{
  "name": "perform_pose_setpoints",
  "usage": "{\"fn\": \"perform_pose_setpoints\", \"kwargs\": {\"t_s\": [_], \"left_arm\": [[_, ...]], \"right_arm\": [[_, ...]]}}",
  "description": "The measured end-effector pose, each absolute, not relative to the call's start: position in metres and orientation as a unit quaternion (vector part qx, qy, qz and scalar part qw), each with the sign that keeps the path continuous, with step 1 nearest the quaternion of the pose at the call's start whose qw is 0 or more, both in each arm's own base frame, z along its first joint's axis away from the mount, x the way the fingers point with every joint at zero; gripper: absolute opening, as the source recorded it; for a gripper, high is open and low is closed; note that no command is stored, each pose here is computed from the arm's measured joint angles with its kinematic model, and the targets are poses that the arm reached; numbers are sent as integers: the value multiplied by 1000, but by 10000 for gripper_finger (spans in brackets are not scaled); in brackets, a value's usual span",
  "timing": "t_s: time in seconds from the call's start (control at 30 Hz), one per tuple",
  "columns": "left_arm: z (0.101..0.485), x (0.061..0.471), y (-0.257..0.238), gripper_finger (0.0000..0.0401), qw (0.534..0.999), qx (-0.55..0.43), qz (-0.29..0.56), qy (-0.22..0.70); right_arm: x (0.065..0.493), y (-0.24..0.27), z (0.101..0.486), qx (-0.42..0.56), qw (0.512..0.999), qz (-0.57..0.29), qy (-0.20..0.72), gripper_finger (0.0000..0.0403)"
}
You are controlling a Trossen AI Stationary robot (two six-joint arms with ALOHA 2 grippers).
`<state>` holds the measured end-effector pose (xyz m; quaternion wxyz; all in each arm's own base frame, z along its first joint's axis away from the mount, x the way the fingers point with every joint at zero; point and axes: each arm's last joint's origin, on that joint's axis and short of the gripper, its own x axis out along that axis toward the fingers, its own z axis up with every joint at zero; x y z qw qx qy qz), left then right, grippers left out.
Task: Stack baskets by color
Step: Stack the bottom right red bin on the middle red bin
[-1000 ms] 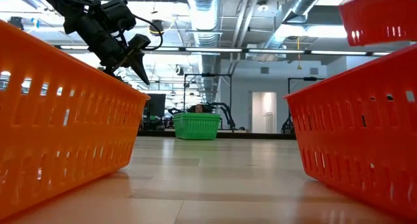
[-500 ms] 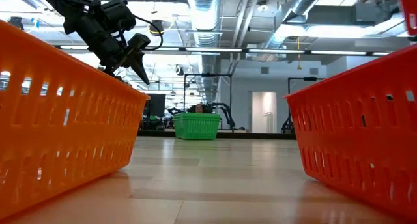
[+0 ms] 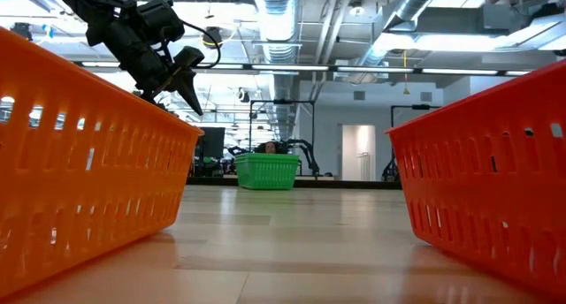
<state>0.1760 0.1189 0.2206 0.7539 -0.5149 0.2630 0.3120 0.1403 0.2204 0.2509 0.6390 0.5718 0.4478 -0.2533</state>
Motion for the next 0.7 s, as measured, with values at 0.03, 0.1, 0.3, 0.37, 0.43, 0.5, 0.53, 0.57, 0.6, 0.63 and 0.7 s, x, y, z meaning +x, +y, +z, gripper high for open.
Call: {"fn": "perform_pose_setpoints", "kwargs": {"t_s": [0.03,0.1,0.3,0.37,0.43,0.5,0.53,0.57,0.6,0.63,0.7], "left_arm": [[221,176,119,224,754,-515,312,263],[220,176,119,224,751,-518,313,263],[220,176,119,224,747,-523,316,262],[220,176,119,224,746,-524,316,261],[220,176,119,224,745,-526,317,260],[220,176,119,224,745,-526,317,260],[220,176,119,224,745,-526,317,260],[220,176,119,224,745,-526,317,260],[220,176,119,224,745,-527,317,260],[220,176,119,224,745,-527,317,260],[220,176,119,224,745,-527,317,260]], "right_arm": [[139,221,249,572,639,-251,449,1],[139,223,244,577,637,-243,449,1],[136,225,232,586,633,-227,451,1],[136,223,228,584,634,-232,451,1],[136,223,226,585,633,-230,451,5],[136,224,224,590,631,-226,450,9],[136,224,222,592,630,-223,450,9],[136,224,221,594,629,-221,449,8],[136,224,221,594,630,-222,450,8],[136,223,220,593,630,-223,450,7],[137,222,218,591,630,-228,449,9]]}}
